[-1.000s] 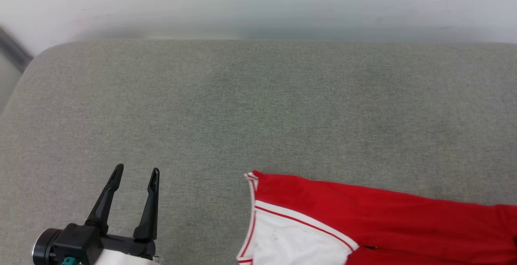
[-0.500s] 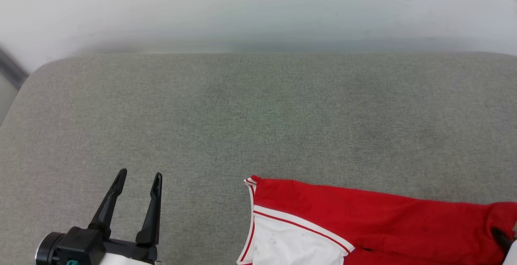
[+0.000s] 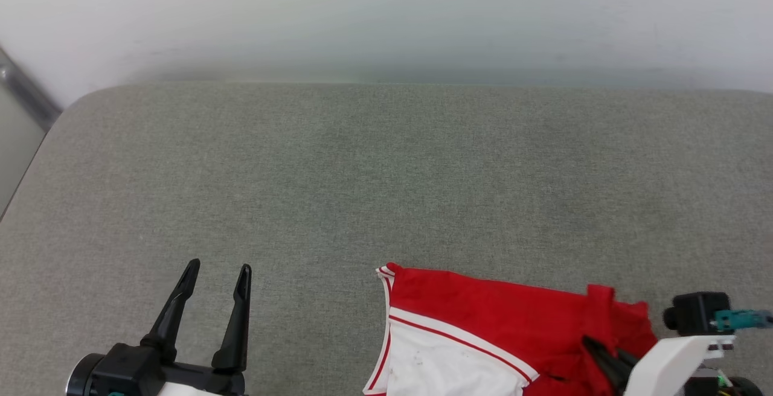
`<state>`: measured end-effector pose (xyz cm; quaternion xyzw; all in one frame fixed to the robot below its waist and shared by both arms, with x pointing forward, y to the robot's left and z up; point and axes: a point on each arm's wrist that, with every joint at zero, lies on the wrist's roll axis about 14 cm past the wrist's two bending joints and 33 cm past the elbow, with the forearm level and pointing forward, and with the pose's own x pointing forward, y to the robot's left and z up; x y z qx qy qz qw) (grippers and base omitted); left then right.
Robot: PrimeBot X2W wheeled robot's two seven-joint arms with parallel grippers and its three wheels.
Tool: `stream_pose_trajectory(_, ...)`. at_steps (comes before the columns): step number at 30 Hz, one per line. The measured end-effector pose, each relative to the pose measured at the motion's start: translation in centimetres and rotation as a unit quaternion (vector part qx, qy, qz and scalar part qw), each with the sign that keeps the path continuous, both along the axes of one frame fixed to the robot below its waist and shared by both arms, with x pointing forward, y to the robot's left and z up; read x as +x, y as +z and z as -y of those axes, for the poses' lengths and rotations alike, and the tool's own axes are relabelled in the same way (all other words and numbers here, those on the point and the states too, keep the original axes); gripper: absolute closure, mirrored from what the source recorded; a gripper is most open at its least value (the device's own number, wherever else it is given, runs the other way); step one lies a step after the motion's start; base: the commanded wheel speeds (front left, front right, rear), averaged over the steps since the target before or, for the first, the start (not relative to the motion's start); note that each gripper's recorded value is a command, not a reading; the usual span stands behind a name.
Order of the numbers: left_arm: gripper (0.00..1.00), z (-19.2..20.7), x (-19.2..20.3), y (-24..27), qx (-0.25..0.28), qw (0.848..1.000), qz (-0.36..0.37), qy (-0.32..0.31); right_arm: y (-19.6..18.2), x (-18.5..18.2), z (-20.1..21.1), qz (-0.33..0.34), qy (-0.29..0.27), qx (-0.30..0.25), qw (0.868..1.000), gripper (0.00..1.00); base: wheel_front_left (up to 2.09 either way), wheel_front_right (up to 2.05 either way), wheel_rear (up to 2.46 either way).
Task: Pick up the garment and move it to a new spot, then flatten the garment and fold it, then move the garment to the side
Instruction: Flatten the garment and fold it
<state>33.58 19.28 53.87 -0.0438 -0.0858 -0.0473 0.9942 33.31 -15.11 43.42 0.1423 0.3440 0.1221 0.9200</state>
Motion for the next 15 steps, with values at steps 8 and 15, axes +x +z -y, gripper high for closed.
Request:
stream_pose_trajectory(8,0.0,-0.9,-0.5,-0.6,0.0,1.0,-0.01,0.015,1.9,-0.9,-9.0,-0.01,0.106,0.089,0.99,1.0,0.0,0.0,0.0)
stream_pose_trajectory(15,0.0,-1.5,-0.9,-1.0,-0.004,1.0,-0.017,0.026,3.0,0.0,-12.8,0.008,0.147,0.129,0.981,1.0,0.0,0.0,0.0)
